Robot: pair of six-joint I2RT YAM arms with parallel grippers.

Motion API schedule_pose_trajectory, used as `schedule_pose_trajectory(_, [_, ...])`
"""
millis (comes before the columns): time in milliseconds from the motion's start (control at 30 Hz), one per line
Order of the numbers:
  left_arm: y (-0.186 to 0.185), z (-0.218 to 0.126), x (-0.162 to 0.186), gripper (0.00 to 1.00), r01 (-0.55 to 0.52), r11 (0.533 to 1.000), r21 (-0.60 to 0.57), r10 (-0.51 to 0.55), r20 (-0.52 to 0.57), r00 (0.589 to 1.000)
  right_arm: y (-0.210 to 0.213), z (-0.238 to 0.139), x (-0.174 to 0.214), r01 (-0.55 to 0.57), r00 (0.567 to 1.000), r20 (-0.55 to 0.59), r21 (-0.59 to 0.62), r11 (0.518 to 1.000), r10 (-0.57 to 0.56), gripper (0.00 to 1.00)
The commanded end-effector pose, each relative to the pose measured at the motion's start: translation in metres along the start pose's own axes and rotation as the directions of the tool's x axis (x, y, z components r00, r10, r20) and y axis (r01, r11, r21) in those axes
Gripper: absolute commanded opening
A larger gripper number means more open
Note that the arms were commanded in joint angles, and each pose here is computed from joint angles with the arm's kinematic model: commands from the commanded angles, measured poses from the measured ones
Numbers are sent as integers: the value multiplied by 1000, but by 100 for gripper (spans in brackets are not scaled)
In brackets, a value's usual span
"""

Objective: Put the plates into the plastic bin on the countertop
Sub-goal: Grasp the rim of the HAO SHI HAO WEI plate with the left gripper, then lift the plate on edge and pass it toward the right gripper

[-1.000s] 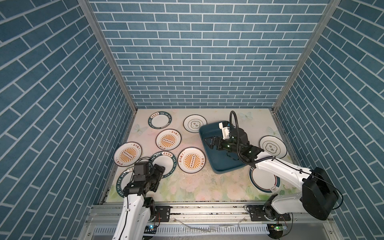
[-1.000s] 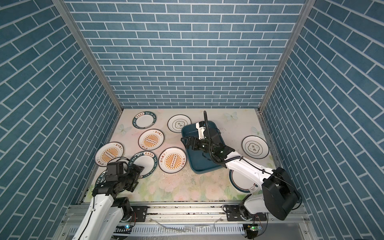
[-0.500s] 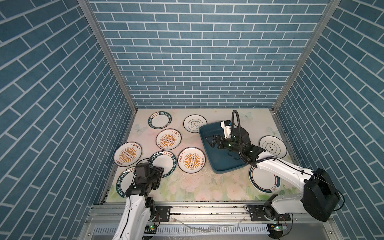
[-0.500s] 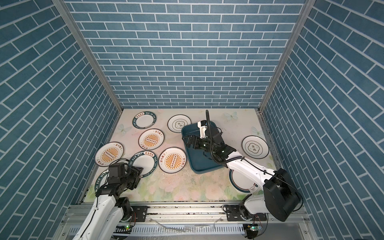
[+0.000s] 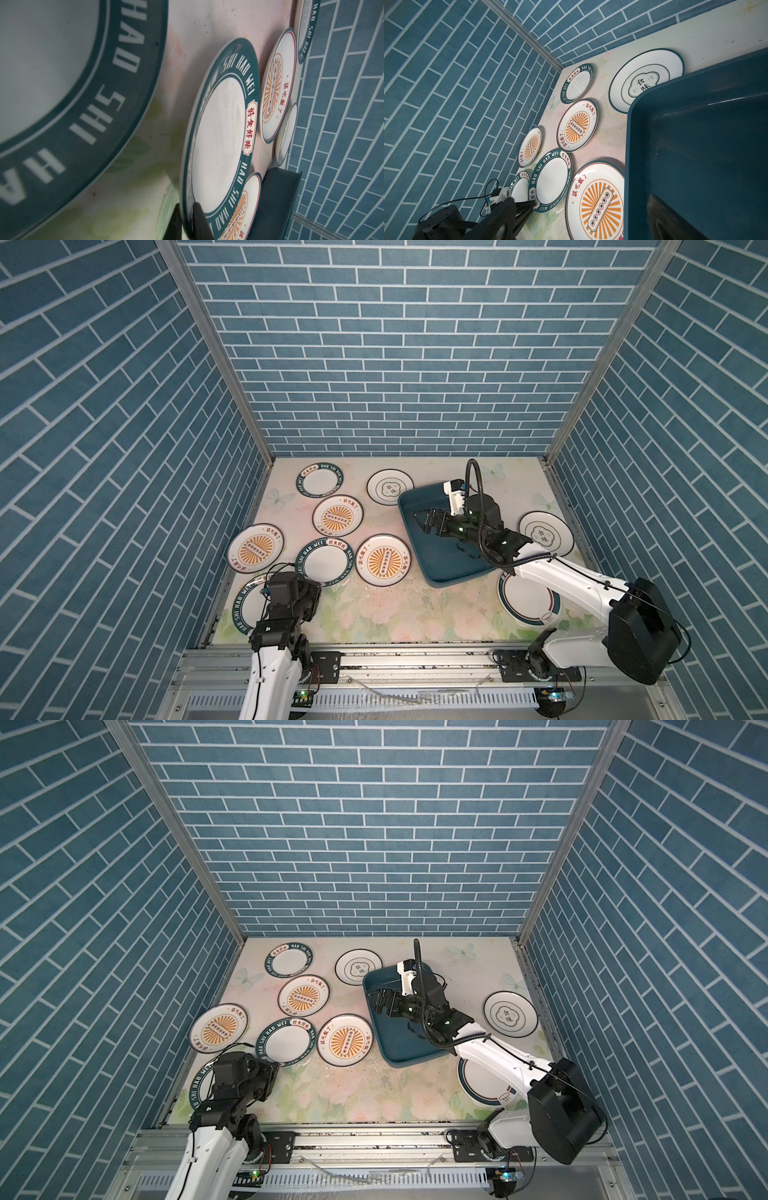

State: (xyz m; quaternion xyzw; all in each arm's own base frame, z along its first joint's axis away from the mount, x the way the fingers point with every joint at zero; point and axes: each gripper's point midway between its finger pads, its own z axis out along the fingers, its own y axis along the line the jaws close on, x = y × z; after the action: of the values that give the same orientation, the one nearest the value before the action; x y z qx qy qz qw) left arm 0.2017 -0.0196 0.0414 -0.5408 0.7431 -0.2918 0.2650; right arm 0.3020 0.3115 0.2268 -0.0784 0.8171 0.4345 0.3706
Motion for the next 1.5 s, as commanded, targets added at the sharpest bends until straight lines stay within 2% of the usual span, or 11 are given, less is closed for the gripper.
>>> schedule_pose_trajectory(0, [39, 1, 8, 6, 30, 991, -131, -32, -15, 999, 3, -7, -6, -23, 999, 29, -7, 1000, 23, 98])
schedule_pose_trajectory(67, [36, -1, 6, 0, 29, 992, -124, -30, -10, 999, 4, -7, -7, -24, 999, 31, -9, 1000, 24, 98])
schedule_pose_trajectory(567, [-9, -33, -10, 0, -99, 992, -79, 103, 47, 994, 4, -14, -7, -31, 999, 41, -14, 999, 32, 98])
schedule_pose_trajectory(667, [-26, -41, -15, 0, -152, 986, -64, 155, 60, 986, 6, -14, -7, -31, 999, 37, -20, 999, 31, 98])
schedule_pose_trajectory(867, [-86, -68, -29, 0, -338, 941, -12, 338, 99, 936, 8, -15, -7, -32, 999, 30, -27, 999, 33, 98])
schedule_pose_trajectory(1100, [-162, -79, -22, 0, -451, 878, 162, 447, 63, 892, 5, -25, -11, -35, 999, 27, -22, 999, 36, 98])
schedule_pose_trajectory(1333, [-211, -73, 8, 0, -426, 827, 366, 474, -49, 879, 1, -40, -9, -42, 999, -17, -34, 999, 42, 98])
schedule_pose_trajectory(1467, [-235, -63, 43, 0, -424, 777, 465, 530, -120, 840, -1, -47, -4, -56, 997, -53, -59, 997, 53, 97])
